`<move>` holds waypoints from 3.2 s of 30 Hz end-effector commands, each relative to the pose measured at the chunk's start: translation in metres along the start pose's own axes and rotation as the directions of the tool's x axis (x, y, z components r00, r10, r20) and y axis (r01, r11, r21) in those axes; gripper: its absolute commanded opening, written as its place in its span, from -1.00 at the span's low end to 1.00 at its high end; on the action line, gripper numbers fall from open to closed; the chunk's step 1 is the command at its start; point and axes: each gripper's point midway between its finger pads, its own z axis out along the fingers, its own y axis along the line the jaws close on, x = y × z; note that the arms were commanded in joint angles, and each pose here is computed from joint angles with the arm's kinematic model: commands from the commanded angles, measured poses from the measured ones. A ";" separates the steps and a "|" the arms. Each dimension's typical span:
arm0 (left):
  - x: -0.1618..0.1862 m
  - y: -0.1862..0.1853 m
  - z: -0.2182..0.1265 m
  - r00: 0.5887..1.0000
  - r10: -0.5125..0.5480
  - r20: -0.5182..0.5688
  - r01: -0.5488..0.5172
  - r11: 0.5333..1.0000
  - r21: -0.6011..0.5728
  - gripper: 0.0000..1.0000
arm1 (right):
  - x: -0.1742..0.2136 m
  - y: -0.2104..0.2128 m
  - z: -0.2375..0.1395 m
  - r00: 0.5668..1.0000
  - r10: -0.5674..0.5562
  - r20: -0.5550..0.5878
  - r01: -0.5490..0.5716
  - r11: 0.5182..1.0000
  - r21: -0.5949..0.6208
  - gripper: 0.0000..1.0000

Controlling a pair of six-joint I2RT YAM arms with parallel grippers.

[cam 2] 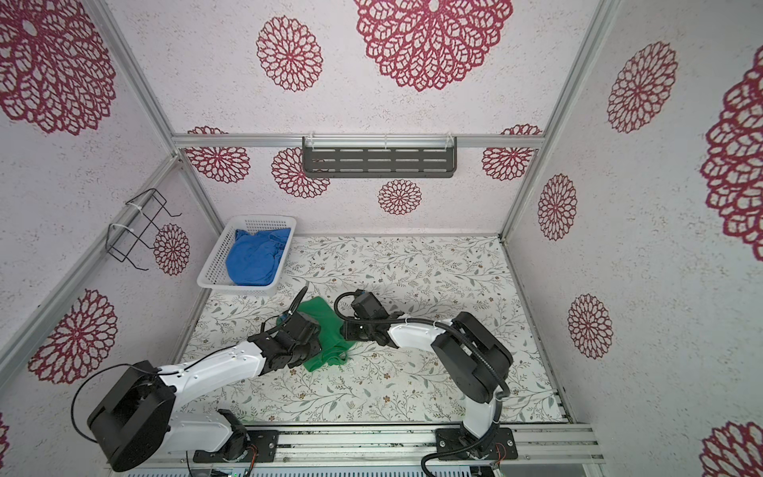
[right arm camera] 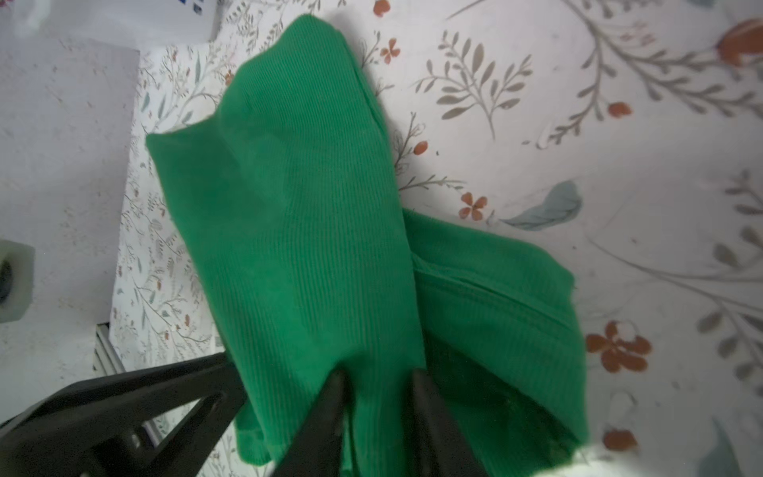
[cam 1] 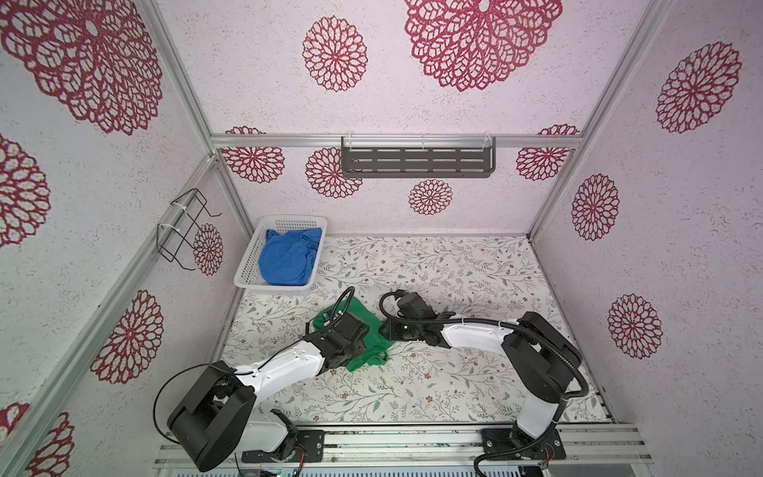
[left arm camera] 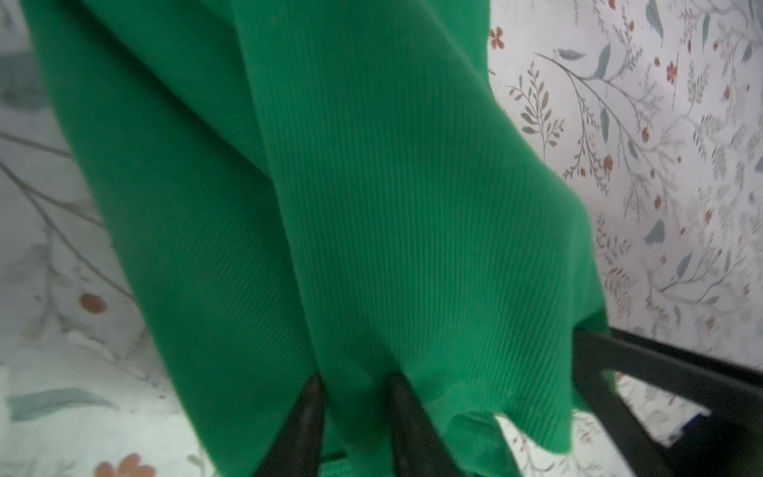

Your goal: Fold and stack the tank tops

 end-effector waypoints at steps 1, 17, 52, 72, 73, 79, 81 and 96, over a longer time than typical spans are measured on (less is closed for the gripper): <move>-0.024 -0.040 -0.017 0.998 0.032 0.055 -0.038 0.993 0.109 -0.93 | -0.027 0.022 -0.021 0.997 -0.021 0.068 0.022 1.000 -0.012 -0.89; -0.131 -0.131 -0.251 0.903 0.220 0.369 -0.321 0.917 0.239 -1.00 | -0.118 0.070 -0.238 0.862 -0.388 0.326 0.307 0.912 0.273 -1.00; -0.040 -0.216 -0.112 0.739 0.670 0.072 -0.656 0.690 0.307 0.48 | -0.058 -0.132 -0.342 0.828 -0.003 0.561 -0.360 0.764 0.535 -1.00; 0.107 -0.181 -0.044 0.906 0.314 -0.284 -0.164 0.878 0.450 -0.41 | -0.041 -0.159 -0.326 0.877 0.022 0.479 -0.330 0.753 0.569 -1.00; 0.121 -0.183 -0.041 0.892 0.328 -0.310 -0.168 0.879 0.447 -0.43 | -0.040 -0.159 -0.325 0.880 0.022 0.475 -0.327 0.754 0.570 -1.00; 0.184 -0.177 -0.019 0.818 0.324 -0.475 -0.139 0.913 0.383 -0.36 | -0.043 -0.154 -0.316 0.889 0.025 0.456 -0.301 0.782 0.545 -1.00; 0.194 -0.174 -0.017 0.805 0.326 -0.496 -0.150 0.920 0.361 -0.21 | -0.041 -0.157 -0.316 0.889 0.021 0.457 -0.302 0.778 0.551 -1.00; 0.220 -0.145 0.020 0.717 0.407 -0.565 -0.343 0.913 0.222 -0.12 | -0.029 -0.162 -0.325 0.891 -0.032 0.452 -0.268 0.768 0.582 -1.00</move>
